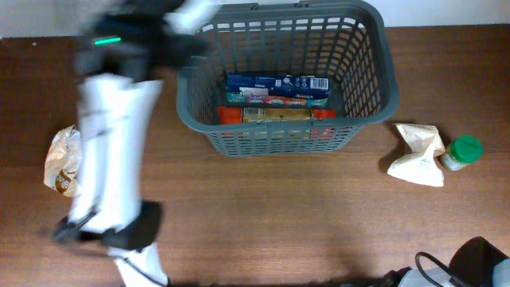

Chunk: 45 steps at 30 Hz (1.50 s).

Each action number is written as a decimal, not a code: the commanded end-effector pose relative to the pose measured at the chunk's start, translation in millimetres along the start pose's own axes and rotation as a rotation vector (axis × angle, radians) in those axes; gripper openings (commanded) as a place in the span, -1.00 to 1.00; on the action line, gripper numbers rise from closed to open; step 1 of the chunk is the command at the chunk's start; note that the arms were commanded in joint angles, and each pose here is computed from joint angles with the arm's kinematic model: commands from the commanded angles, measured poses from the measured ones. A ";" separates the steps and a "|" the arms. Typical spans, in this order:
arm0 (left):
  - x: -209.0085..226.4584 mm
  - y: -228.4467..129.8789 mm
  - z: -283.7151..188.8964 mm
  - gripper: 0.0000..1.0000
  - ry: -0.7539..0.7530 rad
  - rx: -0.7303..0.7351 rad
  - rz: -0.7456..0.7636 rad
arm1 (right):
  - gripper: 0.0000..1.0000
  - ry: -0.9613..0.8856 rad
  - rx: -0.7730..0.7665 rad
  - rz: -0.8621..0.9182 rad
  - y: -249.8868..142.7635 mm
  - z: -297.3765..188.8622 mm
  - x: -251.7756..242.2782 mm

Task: Pack container
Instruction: 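Carry the pasta package into the basket and release it, then grasp the crumpled beige snack bag with the left gripper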

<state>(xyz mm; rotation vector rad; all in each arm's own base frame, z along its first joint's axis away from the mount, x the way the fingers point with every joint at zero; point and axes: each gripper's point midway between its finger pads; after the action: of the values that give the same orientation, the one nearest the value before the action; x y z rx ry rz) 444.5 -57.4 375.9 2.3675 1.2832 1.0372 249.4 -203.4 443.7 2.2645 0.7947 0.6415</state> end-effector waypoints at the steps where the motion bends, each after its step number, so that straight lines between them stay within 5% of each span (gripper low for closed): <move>1: 81.8 -97.1 4.5 0.99 -0.092 0.108 -0.380 | 0.97 -0.001 -0.007 0.007 0.5 -2.5 -1.1; 6: 132.6 -226.9 75.4 0.99 -0.079 0.381 -0.622 | 0.97 -0.001 -0.007 0.007 0.5 -2.5 -1.1; 10: 123.7 -302.3 127.4 1.00 -0.130 0.525 -0.718 | 0.97 -0.001 -0.007 0.007 0.5 -2.5 -1.1; 12: 112.7 -334.5 157.7 0.80 -0.168 0.579 -0.716 | 0.98 -0.001 -0.007 0.007 0.5 -2.5 -1.1; 14: 106.9 -353.2 182.6 0.61 -0.182 0.607 -0.718 | 0.97 -0.001 -0.007 0.007 0.5 -2.5 -1.1; 31: 75.6 -443.0 253.1 0.68 -0.218 0.816 -0.735 | 0.97 -0.001 -0.007 0.007 0.5 -2.5 -1.1; 34: 65.3 -450.1 259.0 0.41 -0.248 0.839 -0.740 | 0.98 -0.001 -0.007 0.007 0.5 -2.5 -1.1; 36: 60.1 -451.2 260.5 -0.17 -0.262 0.851 -0.738 | 0.97 -0.001 -0.007 0.007 0.5 -2.5 -1.1; 37: 58.3 -451.2 260.4 -0.83 -0.268 0.856 -0.736 | 0.98 -0.001 -0.007 0.007 0.5 -2.5 -1.1; 38: 53.9 -451.2 259.1 -0.97 -0.281 0.869 -0.739 | 0.97 -0.001 -0.007 0.007 0.5 -2.5 -1.1; 45: 58.0 -402.8 239.6 -0.97 -0.345 0.831 -0.772 | 0.97 -0.001 -0.007 0.007 0.5 -2.5 -1.1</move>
<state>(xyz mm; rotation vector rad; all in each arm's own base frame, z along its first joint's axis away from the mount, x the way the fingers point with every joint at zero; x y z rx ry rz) 360.3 263.7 10.5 2.0013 2.5045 -0.1513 249.1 -203.9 443.8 2.2645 0.7926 0.6406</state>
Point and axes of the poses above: each gripper's point midway between its finger pads, its own z axis out along the fingers, its own x axis along the line the jaws close on, y = z × x, and after that the axes turned 1 degree about -z, right-handed
